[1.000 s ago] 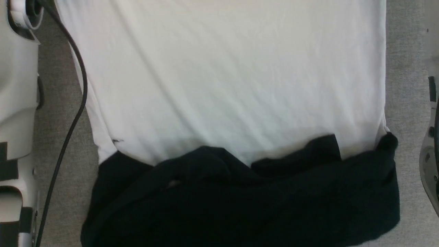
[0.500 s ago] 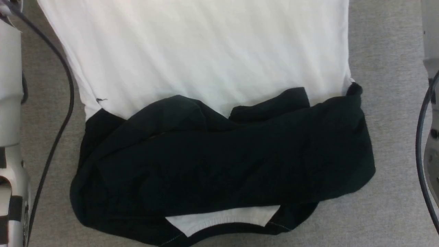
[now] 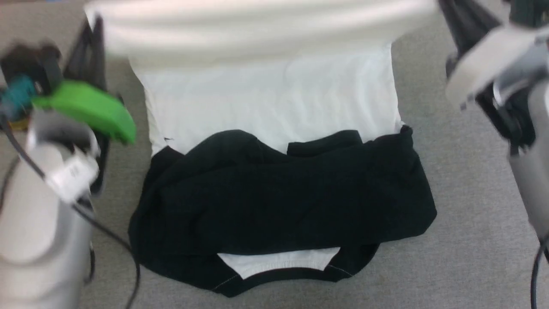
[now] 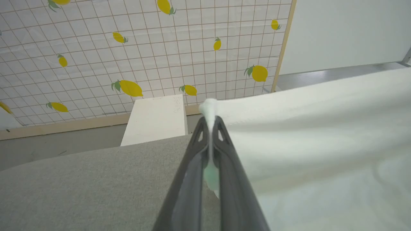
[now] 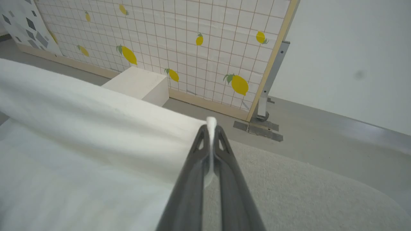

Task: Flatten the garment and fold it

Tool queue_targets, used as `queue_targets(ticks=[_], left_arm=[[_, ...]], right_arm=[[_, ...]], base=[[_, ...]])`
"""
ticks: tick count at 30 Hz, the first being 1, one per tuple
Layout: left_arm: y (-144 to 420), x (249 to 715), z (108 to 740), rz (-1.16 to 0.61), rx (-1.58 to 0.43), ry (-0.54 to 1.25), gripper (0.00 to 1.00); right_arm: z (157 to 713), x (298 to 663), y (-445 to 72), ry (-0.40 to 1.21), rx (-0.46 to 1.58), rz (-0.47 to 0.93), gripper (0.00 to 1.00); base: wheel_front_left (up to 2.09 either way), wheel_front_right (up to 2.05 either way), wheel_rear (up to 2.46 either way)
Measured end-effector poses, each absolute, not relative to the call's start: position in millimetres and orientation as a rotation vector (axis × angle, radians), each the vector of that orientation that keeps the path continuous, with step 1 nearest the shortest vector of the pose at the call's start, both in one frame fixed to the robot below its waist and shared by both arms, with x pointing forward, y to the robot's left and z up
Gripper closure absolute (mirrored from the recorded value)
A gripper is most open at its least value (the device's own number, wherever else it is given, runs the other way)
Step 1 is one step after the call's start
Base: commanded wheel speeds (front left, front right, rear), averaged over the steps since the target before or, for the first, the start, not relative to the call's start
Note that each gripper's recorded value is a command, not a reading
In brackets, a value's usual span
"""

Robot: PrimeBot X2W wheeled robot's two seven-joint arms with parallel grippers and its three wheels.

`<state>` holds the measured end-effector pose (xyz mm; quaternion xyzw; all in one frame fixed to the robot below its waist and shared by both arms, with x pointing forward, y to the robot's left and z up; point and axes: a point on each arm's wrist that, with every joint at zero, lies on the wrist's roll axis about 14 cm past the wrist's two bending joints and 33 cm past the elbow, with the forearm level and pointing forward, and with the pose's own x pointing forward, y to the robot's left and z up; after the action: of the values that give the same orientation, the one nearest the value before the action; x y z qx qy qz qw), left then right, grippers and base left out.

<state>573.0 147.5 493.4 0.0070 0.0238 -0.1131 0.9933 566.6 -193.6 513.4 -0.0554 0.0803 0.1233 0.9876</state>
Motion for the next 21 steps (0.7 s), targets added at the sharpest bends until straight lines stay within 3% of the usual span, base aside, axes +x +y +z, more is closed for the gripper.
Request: queue_targets(ticks=[10, 21], left_arm=[[154, 433, 491, -0.185, -0.107, 0.164, 1.00], [162, 356, 441, -0.100, -0.218, 0.342, 1.00]], right_arm=[[505, 446, -215, 0.262, 0.008, 0.159, 1.00], [446, 367, -202, 0.514, 0.078, 0.104, 1.00]], base=[[0.00, 0.00, 0.00], [0.00, 0.00, 0.00]])
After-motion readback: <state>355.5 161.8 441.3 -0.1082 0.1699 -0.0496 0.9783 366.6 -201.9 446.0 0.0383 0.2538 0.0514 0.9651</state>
